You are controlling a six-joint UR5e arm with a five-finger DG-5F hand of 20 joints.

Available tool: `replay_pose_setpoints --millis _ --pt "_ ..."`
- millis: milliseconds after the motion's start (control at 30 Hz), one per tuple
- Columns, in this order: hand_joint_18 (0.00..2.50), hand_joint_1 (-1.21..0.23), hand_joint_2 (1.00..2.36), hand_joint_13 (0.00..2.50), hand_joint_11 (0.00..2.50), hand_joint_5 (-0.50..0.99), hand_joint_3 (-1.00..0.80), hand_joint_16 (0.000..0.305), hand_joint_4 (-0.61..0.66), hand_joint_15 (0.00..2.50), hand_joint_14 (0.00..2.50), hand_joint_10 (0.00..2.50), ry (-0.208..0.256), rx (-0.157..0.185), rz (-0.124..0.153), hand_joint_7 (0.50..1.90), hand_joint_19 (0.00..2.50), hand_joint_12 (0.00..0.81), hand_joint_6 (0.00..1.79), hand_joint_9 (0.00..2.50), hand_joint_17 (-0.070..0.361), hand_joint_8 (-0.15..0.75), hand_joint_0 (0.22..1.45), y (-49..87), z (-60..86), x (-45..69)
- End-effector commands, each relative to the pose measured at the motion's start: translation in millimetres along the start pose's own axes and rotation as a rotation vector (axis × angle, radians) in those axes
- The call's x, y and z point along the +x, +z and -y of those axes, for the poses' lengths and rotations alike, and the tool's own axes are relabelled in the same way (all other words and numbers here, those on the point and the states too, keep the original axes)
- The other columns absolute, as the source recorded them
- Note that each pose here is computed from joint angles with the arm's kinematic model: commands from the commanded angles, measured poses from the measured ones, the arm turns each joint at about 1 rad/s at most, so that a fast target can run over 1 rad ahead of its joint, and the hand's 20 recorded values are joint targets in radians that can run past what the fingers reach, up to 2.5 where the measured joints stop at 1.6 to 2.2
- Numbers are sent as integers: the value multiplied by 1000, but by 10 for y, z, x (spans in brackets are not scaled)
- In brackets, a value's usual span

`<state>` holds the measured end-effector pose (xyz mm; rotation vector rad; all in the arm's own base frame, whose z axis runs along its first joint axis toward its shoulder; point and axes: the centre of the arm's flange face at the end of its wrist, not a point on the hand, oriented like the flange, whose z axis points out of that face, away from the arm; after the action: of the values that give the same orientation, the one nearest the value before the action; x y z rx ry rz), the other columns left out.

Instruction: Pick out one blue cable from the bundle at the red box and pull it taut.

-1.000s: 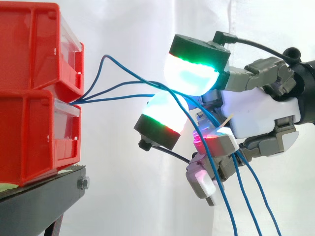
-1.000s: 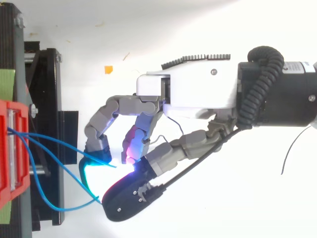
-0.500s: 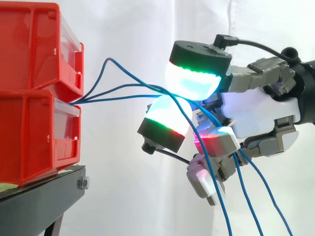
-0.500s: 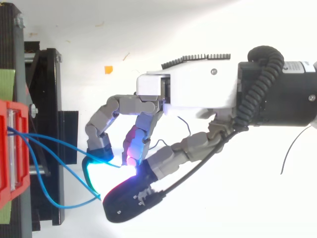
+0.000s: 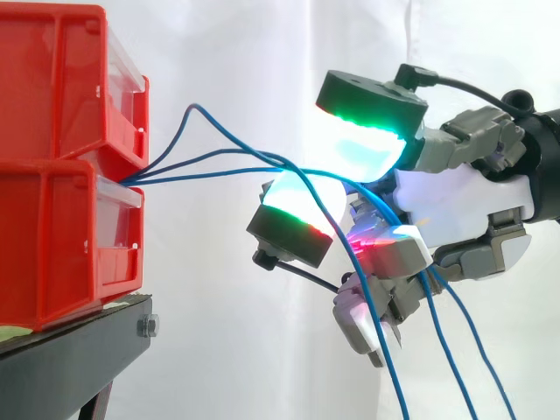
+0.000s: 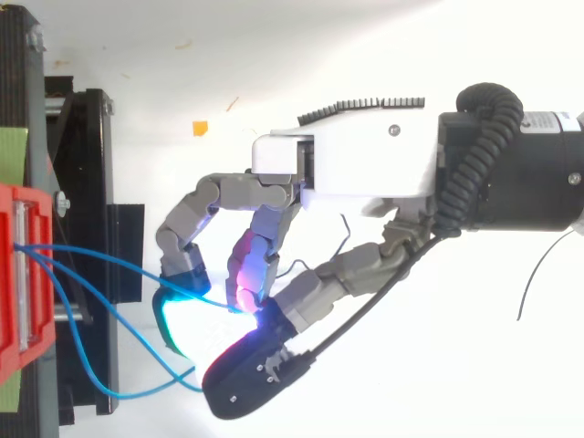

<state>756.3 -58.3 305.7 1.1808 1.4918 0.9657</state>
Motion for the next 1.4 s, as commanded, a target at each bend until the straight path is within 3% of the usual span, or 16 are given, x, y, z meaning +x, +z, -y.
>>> replay_pose_setpoints --millis 0,367,633,967,1167,1367 --pt "760 -951 1000 954 885 -111 -500 46 -216 661 26 31 0 -1 2 1072 670 307 953 1300 104 213 707 0 -3 -12" --pt "738 -1016 1000 925 862 -118 -500 46 -174 642 28 30 2 2 1 1066 649 305 941 1272 104 198 685 -5 10 -30" --pt "715 -1014 1000 898 843 -130 -500 46 -126 635 25 29 0 6 -1 979 645 303 943 1223 104 188 662 -10 9 -30" --pt "721 -937 1000 902 823 -124 -500 51 -88 625 24 28 2 9 -2 888 654 320 920 1232 115 196 502 -13 18 -28" --pt "703 -749 1000 903 798 -103 -500 47 -158 624 25 29 1 14 -3 966 682 304 872 1280 105 178 570 -17 22 -28" --pt "690 -929 1000 877 788 -136 -500 45 -271 614 26 28 1 21 1 1002 649 298 911 1189 102 163 731 -24 29 -31"
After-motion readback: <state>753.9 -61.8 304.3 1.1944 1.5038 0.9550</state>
